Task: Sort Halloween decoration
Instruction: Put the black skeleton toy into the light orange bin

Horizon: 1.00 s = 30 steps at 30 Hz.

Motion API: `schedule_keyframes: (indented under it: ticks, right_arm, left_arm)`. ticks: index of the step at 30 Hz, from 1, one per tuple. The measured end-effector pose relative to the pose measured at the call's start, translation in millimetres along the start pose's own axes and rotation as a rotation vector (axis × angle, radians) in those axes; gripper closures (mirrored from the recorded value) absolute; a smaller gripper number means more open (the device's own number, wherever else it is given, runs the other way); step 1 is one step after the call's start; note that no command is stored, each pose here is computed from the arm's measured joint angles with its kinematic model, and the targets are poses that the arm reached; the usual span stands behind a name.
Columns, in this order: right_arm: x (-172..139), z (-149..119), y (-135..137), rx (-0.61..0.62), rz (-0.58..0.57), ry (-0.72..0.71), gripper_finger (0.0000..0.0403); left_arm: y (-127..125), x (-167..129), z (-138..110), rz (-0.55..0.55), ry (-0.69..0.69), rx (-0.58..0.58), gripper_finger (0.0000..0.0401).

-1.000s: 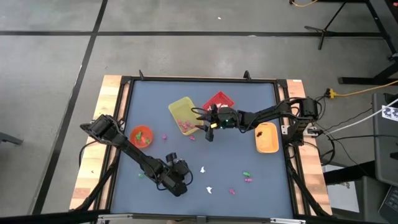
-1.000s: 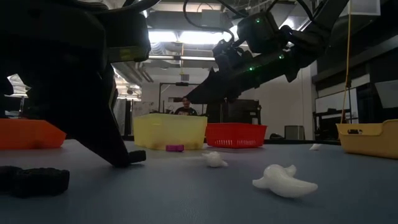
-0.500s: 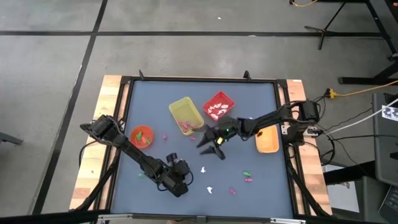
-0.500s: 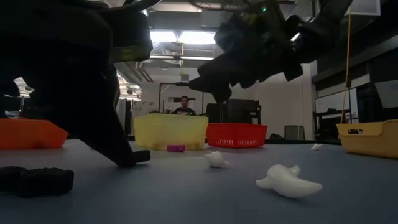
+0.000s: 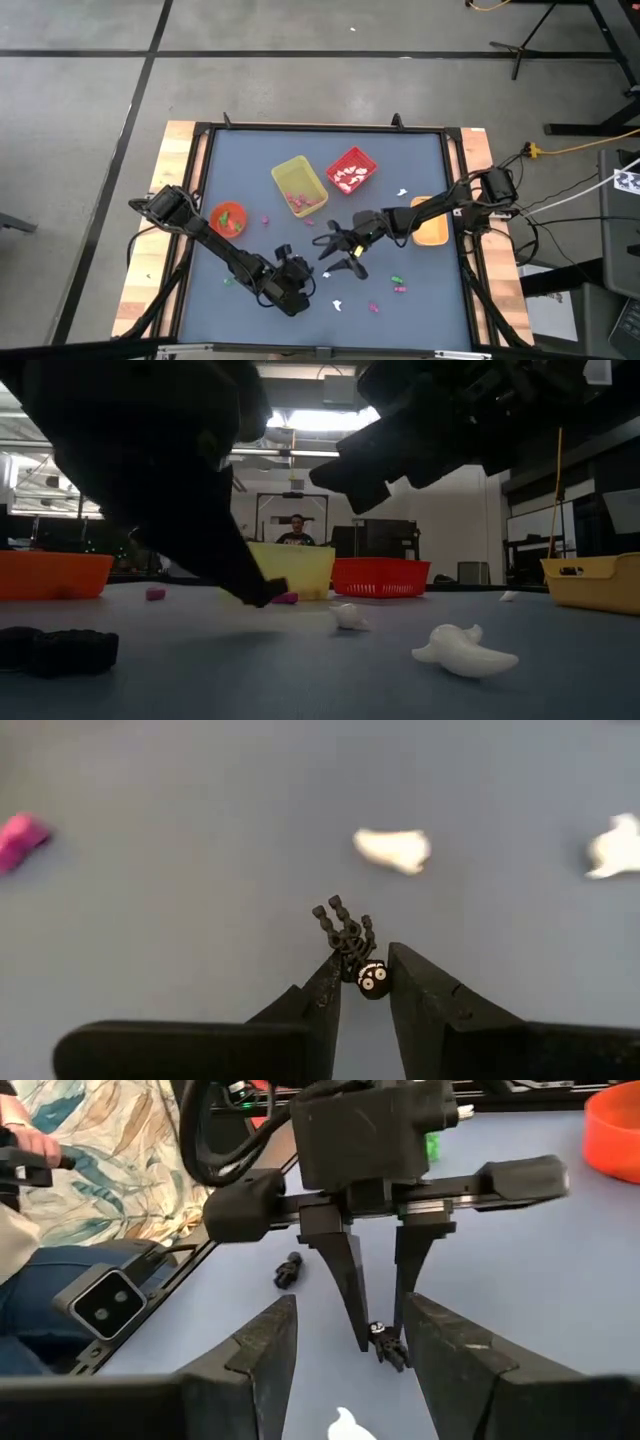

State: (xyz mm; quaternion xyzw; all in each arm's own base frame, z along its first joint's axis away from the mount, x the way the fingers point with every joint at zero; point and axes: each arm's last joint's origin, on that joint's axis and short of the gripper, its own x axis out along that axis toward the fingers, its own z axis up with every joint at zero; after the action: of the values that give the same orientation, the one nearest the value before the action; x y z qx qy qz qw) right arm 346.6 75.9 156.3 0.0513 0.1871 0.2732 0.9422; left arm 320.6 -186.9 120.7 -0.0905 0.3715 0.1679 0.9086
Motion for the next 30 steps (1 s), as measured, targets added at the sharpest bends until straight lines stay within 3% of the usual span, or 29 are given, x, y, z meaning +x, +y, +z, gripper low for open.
schedule_keyframes:
  ticks: [14, 30]
  right_arm:
    - [3, -4, 9, 0.002, 0.026, 0.032, 0.0219]
    - [2, -12, 8, 0.035, 0.021, 0.117, 0.0219]
  left_arm:
    - [-12, -2, 21, -0.075, -0.199, 0.173, 0.0346]
    - [-13, -3, 26, -0.047, -0.254, 0.174, 0.0346]
